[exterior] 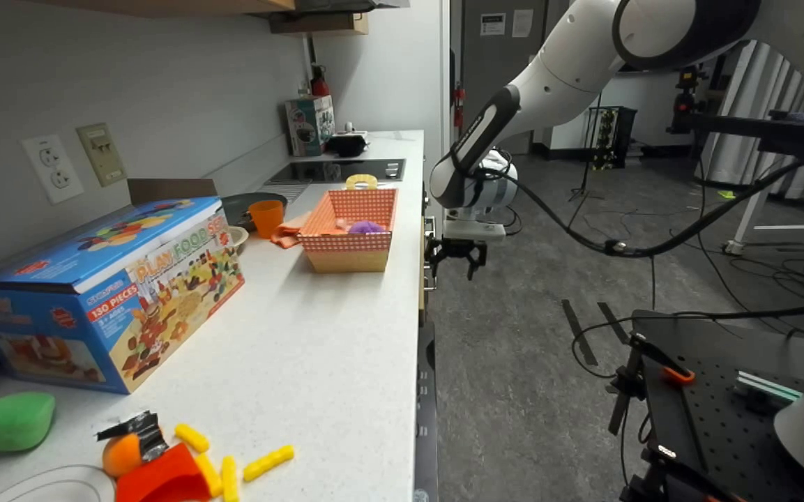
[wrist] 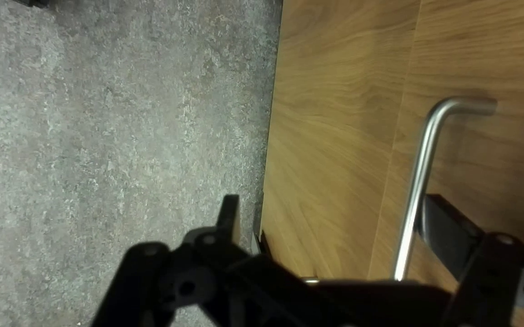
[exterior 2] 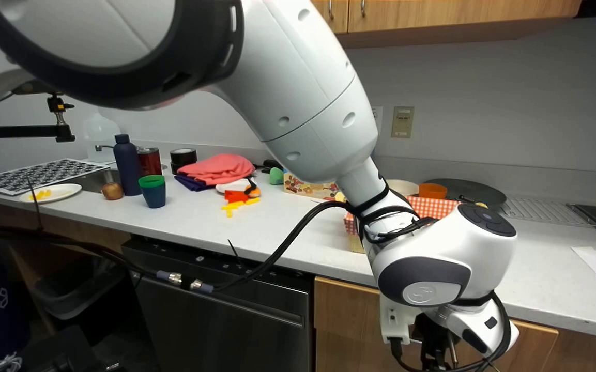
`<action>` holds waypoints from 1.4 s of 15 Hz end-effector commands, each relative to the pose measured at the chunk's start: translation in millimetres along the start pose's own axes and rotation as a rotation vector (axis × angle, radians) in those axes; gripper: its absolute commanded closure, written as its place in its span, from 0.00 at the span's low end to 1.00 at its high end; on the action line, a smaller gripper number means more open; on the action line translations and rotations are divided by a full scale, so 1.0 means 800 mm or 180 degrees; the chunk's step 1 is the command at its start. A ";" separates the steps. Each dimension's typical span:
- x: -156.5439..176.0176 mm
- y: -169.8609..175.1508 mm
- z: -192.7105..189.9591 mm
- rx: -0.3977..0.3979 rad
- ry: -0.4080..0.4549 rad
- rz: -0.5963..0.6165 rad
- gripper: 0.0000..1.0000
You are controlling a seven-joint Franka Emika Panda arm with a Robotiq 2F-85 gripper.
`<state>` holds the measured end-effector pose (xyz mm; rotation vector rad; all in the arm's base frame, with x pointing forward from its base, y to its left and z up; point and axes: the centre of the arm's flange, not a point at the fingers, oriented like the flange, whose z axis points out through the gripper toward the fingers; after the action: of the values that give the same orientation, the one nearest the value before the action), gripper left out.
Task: Open the drawer, remove the pineapple and watermelon plush toy from the drawer and put them in the basket then close the drawer
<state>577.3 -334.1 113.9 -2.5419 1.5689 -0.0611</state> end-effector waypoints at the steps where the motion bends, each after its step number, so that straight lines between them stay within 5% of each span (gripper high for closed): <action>1: 0.019 -0.010 0.019 0.0004 -0.0089 0.0163 0.00; 12: 0.010 -0.004 0.047 0.0240 -0.0317 0.0783 0.00; 21: -0.006 0.066 0.056 -0.0291 -0.0263 0.0691 0.00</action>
<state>572.5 -339.6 99.6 -2.3084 1.7535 0.0256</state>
